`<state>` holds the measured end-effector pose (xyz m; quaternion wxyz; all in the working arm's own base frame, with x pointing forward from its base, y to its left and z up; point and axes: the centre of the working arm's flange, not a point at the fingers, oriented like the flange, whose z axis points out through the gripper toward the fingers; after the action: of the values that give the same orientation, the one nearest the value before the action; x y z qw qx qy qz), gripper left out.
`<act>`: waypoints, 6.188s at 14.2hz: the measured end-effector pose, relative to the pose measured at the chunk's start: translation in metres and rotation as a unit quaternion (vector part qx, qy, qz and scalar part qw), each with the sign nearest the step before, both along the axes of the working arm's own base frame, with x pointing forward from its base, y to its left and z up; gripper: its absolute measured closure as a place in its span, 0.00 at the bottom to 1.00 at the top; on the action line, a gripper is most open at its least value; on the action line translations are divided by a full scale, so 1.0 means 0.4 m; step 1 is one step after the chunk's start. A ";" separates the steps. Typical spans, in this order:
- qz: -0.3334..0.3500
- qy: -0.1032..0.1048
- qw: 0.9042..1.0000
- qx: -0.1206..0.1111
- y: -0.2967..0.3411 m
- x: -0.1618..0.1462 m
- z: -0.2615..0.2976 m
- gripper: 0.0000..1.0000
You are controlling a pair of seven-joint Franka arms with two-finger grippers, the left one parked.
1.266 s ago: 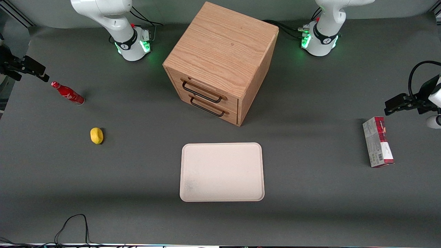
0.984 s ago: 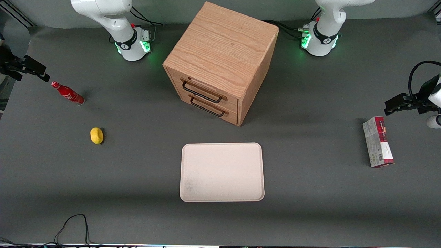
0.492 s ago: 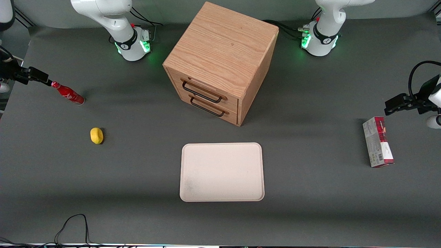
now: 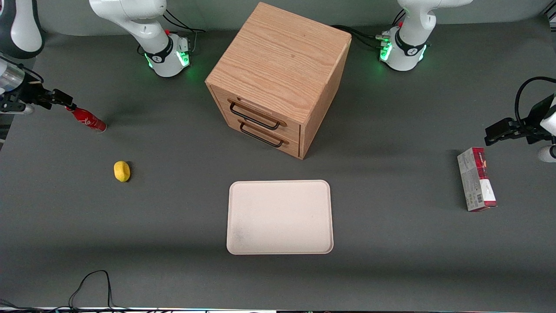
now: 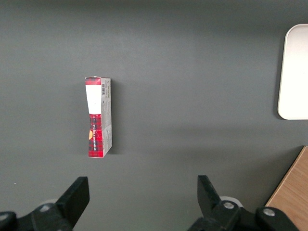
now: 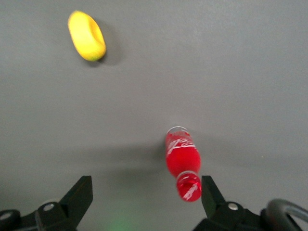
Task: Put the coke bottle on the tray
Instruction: 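Move the right gripper down over the red Coca-Cola bottle, then close the right gripper around the bottle's cap end, then lift the bottle and carry it toward the cream tray, then lower the bottle onto the tray's corner near the lemon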
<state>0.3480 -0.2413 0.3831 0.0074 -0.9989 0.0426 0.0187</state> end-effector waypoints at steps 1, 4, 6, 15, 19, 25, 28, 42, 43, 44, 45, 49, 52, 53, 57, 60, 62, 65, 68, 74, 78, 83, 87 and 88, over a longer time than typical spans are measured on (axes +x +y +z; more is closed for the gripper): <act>0.001 -0.009 1.000 0.000 -0.023 -0.026 -0.032 0.00; 0.011 -0.030 0.999 0.007 -0.081 -0.094 -0.103 0.00; 0.015 -0.029 0.999 0.009 -0.082 -0.100 -0.113 0.00; 0.026 -0.022 0.999 0.000 -0.079 -0.093 -0.152 0.19; 0.019 -0.019 1.000 0.002 -0.090 -0.103 -0.161 0.54; 0.015 -0.014 1.000 0.004 -0.099 -0.111 -0.170 0.68; 0.017 -0.012 1.000 0.004 -0.098 -0.107 -0.169 0.68; 0.020 0.007 1.000 -0.020 0.148 0.422 0.384 0.68; 0.016 0.009 0.999 -0.026 0.206 0.464 0.423 0.68; 0.013 0.009 0.999 -0.029 0.268 0.501 0.464 0.68; 0.011 0.008 0.999 -0.029 0.326 0.530 0.502 0.68; 0.016 -0.007 1.000 -0.017 0.525 0.606 0.615 0.68; 0.016 -0.015 1.000 -0.009 0.681 0.668 0.636 0.68; 0.008 -0.018 1.000 -0.003 0.730 0.688 0.632 0.68; 0.011 -0.030 0.999 0.025 0.881 0.748 0.610 0.68; -0.005 -0.047 0.998 0.044 0.999 0.797 0.546 0.68; 0.002 -0.037 0.999 0.018 1.113 0.822 0.433 0.68; 0.010 -0.030 0.999 -0.007 1.283 0.834 0.269 0.68; 0.001 -0.047 0.999 -0.002 1.395 0.860 0.123 0.68; -0.022 -0.085 0.995 0.039 1.445 0.927 -0.062 0.68; -0.022 -0.081 0.996 0.042 1.457 0.934 -0.149 0.68; -0.019 -0.105 0.994 0.033 1.457 0.945 -0.146 0.42; -0.022 -0.114 0.993 0.029 1.462 0.946 -0.139 0.03; -0.022 -0.115 0.993 0.028 1.460 0.946 -0.135 0.00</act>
<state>0.7264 0.3427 0.3292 0.0406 -0.9926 0.0632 -0.0955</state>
